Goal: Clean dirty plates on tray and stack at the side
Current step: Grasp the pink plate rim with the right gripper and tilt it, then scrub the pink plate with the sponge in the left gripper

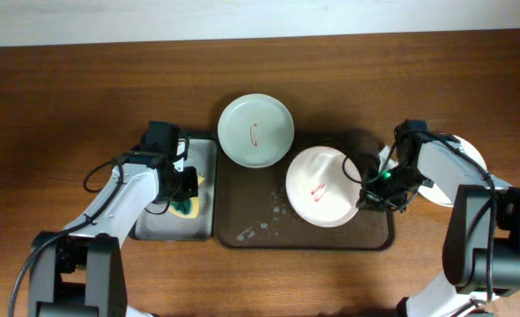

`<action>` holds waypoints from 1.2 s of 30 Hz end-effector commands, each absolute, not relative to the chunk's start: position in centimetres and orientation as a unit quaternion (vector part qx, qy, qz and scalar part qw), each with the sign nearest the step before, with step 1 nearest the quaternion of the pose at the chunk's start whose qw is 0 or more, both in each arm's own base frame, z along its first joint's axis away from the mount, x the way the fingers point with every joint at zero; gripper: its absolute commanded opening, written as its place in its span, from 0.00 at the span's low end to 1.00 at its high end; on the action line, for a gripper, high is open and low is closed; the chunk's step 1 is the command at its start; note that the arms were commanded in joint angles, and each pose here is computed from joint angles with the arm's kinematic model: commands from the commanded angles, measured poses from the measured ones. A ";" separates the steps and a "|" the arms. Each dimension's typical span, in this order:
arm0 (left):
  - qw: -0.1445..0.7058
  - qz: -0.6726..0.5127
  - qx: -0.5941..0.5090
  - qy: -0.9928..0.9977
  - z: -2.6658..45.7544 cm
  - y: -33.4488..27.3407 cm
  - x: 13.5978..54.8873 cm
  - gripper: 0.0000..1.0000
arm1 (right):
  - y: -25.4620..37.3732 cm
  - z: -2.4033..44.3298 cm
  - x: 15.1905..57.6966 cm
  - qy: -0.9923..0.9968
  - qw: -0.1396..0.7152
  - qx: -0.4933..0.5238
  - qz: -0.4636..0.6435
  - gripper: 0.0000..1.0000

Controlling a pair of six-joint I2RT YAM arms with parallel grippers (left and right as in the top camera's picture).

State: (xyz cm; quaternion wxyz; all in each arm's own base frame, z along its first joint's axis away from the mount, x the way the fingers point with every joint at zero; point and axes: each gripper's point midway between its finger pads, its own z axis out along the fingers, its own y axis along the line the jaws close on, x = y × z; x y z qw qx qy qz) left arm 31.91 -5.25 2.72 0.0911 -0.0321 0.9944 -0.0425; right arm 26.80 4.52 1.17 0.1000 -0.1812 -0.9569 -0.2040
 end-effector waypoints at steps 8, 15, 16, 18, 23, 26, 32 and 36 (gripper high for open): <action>0.092 -0.048 -0.029 0.994 2.9 -5.3 32.1 0.00 | 4.1 0.0 30.3 -0.965 0.025 -0.163 -0.201 0.05; 0.094 -0.049 -0.029 0.994 3.0 -5.3 32.2 0.00 | 7.9 0.2 27.6 -0.972 0.077 -0.107 -0.193 0.04; 0.096 -0.053 -0.028 0.994 3.5 -5.4 32.3 0.00 | 8.4 0.1 27.3 -0.973 0.082 -0.099 -0.190 0.04; 0.122 -0.064 -0.026 0.990 5.6 -5.8 33.1 0.00 | 8.5 -0.1 26.9 -0.978 0.087 -0.085 -0.169 0.04; 0.199 -0.165 0.048 0.965 11.0 -11.5 34.1 0.00 | 8.5 -0.2 26.7 -0.980 0.087 -0.079 -0.158 0.04; 0.175 -0.195 0.032 0.965 10.6 -15.6 32.9 0.00 | 8.5 -0.2 26.7 -0.980 0.087 -0.079 -0.158 0.04; 0.181 -0.254 0.081 0.947 9.3 -26.0 31.8 0.00 | 8.5 -0.2 26.7 -0.980 0.087 -0.079 -0.158 0.04; 0.188 -0.274 0.130 0.934 7.2 -30.7 31.2 0.00 | 8.5 -0.2 26.7 -0.980 0.087 -0.079 -0.158 0.04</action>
